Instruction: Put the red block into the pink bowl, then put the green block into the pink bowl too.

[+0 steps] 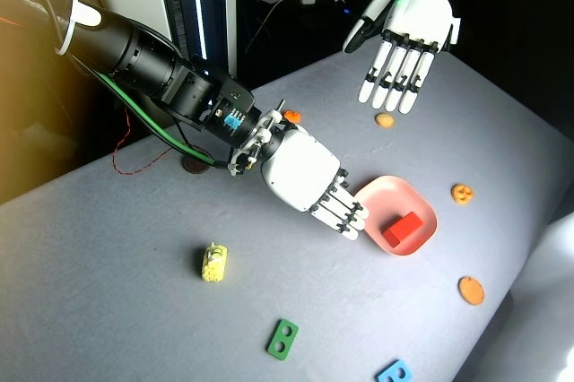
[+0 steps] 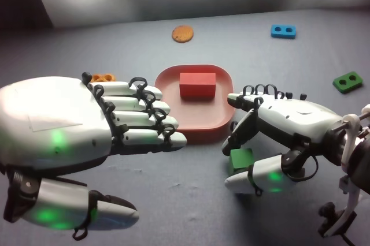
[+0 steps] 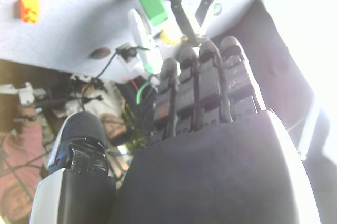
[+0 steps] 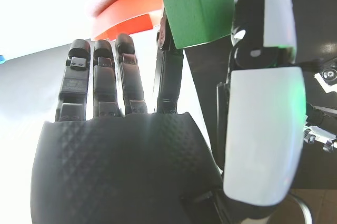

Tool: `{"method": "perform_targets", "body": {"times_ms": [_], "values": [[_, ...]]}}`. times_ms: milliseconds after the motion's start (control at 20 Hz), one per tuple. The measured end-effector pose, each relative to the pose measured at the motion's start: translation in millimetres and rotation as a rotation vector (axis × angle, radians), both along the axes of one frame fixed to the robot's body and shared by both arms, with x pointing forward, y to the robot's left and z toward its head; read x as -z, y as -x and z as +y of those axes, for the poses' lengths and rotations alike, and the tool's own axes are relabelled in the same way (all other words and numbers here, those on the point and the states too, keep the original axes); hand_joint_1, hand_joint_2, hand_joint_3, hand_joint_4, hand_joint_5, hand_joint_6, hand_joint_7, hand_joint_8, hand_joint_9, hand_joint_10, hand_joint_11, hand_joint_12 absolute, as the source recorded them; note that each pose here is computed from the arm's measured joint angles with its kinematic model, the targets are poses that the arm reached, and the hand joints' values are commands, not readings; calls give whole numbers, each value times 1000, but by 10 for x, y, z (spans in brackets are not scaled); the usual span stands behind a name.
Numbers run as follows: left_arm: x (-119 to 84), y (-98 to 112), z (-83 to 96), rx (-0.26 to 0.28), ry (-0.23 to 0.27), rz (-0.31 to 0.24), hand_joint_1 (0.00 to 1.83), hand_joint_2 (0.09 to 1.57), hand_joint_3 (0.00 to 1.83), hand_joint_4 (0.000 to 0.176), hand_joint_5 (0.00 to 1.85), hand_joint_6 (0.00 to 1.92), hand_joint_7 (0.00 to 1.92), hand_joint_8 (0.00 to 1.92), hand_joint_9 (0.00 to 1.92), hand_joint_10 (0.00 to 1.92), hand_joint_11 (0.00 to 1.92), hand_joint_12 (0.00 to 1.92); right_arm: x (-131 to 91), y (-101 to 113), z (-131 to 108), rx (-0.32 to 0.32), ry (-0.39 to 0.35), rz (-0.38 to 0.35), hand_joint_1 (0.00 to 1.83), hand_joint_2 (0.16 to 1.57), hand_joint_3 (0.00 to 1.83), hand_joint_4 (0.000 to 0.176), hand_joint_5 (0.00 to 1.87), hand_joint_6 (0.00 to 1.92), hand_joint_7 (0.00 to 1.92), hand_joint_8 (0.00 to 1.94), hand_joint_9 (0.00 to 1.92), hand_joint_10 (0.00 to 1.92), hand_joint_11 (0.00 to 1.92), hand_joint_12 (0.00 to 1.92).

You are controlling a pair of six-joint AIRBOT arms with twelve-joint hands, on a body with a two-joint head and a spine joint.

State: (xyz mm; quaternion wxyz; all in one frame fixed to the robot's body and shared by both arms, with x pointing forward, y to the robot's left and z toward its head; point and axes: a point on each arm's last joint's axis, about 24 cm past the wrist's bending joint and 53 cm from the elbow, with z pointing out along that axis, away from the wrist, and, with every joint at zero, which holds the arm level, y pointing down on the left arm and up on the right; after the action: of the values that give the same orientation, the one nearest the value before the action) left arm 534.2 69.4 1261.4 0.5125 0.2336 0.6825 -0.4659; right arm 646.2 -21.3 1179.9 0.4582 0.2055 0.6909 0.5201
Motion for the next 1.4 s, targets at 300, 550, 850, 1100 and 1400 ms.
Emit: {"method": "perform_targets", "body": {"times_ms": [300,550,850,1100,1400], "values": [[-11,-5,1,-2,2,-1,11,1302,3,0,208,2,201,3,136,3,0,155,-2,1,1,-1,1,-1,929,882,4,26,931,2,68,19,0,0,0,0],[-13,-2,-2,-1,3,-2,12,1304,0,0,178,0,168,0,107,1,0,90,-7,0,1,0,-2,-2,1148,1002,0,0,1255,525,156,4,0,0,0,0],[-13,-3,-1,-2,3,-2,3,1301,3,0,167,1,160,5,101,5,5,43,-47,3,22,-8,-1,-15,1128,1008,0,50,1232,562,169,4,0,0,0,0],[-17,-4,-2,-2,3,-3,0,1301,1,0,176,10,178,13,116,12,27,39,-315,-35,10,-17,-2,-84,1117,1022,1,56,1187,641,168,2,0,0,0,0],[-16,-5,-1,-2,3,-2,0,1310,3,0,171,2,166,3,93,1,3,10,-764,-62,100,-41,-24,-169,1133,1005,0,41,1240,552,166,0,0,0,0,0]]}}
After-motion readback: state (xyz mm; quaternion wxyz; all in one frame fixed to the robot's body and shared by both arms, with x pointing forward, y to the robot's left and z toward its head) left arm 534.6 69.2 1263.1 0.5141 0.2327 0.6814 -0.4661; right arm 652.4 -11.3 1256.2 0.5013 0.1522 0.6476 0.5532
